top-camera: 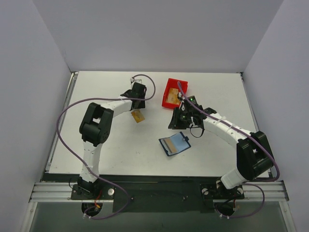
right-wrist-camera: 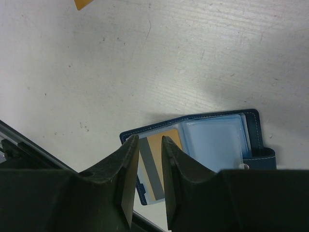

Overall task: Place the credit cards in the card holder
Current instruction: Move the credit card to the center of the board.

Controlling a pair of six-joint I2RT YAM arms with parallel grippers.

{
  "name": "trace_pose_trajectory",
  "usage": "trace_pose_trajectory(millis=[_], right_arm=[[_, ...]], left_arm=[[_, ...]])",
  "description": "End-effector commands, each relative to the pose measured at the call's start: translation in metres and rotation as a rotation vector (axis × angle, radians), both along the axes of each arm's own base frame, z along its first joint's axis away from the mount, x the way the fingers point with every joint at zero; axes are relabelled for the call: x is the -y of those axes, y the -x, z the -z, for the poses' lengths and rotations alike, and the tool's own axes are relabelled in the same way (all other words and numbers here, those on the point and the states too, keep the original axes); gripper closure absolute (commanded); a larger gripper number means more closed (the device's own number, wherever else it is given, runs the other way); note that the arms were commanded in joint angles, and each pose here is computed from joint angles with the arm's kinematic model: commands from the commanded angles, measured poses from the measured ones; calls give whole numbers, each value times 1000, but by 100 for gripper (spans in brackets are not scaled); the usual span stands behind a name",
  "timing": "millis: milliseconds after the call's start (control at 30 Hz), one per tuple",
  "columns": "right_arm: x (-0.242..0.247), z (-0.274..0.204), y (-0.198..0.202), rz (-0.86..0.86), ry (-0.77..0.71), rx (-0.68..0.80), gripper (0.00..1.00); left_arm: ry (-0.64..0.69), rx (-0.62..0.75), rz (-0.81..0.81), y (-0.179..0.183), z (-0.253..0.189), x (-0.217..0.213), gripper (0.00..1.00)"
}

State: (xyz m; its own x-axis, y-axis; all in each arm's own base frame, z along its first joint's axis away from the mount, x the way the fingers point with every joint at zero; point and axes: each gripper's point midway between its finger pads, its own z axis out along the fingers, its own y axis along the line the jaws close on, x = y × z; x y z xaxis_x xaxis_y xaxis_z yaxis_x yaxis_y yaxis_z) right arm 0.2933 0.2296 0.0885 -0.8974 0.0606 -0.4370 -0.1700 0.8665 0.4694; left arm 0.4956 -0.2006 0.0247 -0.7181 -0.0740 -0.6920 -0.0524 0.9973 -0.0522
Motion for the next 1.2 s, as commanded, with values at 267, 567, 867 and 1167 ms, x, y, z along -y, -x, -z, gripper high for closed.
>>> trace_pose_trajectory(millis=[267, 567, 867, 1167], right_arm=[[7, -4, 3, -5, 16, 39, 78], [7, -6, 5, -4, 13, 42, 77], [9, -7, 8, -4, 11, 46, 77], [12, -8, 12, -2, 10, 53, 77]], left_arm=[[-76, -37, 31, 16, 17, 5, 50], [-158, -109, 52, 54, 38, 6, 55], [-163, -146, 64, 83, 44, 6, 60], [-191, -178, 63, 107, 49, -1, 62]])
